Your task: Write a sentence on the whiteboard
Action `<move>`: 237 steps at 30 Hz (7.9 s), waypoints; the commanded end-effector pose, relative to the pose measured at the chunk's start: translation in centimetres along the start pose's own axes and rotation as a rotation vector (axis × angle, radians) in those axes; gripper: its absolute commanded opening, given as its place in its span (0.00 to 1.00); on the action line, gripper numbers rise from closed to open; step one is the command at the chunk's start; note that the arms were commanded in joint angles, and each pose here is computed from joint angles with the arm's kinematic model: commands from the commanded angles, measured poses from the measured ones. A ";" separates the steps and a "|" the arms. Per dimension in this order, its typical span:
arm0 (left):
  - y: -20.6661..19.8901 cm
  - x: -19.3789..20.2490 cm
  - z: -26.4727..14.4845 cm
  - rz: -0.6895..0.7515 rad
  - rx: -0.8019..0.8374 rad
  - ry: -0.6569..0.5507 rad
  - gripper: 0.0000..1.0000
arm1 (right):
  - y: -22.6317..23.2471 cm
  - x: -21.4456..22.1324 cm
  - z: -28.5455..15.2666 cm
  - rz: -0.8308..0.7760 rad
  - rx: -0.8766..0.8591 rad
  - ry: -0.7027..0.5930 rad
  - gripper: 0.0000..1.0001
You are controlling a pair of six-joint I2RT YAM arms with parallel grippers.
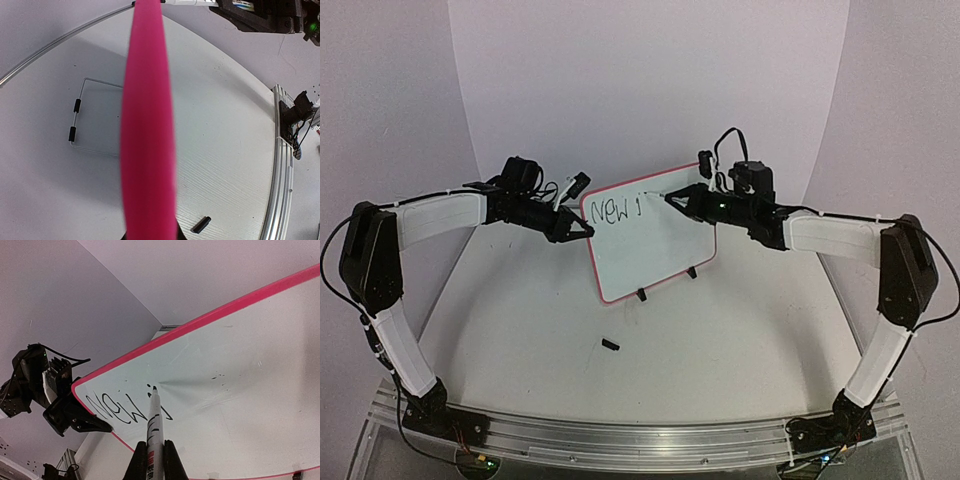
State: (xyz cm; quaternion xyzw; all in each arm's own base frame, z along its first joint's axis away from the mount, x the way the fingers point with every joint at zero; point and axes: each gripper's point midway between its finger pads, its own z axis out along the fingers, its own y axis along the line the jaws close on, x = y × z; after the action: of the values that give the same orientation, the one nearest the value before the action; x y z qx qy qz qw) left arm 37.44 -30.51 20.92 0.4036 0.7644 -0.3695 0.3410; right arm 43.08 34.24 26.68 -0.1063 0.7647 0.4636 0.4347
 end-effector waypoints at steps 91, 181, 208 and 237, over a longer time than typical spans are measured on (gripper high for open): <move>-1.2 2.1 0.7 -0.029 0.026 0.089 0.00 | 2.6 -3.9 -1.1 -0.054 -0.047 -0.072 0.00; -1.3 2.3 1.0 -0.023 0.024 0.101 0.00 | -0.4 -3.6 -1.4 -0.024 0.039 -0.102 0.00; -1.3 2.3 1.1 -0.023 0.024 0.101 0.00 | -1.7 -1.5 -0.2 0.008 0.033 -0.045 0.00; -1.3 2.4 1.1 -0.024 0.024 0.103 0.00 | -2.8 3.1 -0.1 0.077 0.001 0.083 0.00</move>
State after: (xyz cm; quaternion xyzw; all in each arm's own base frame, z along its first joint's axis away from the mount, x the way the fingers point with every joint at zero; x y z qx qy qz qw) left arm 37.25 -30.87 20.92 0.4070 0.7654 -0.3644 0.3402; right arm 42.45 33.25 21.67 -0.0915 0.7958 0.4661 0.3756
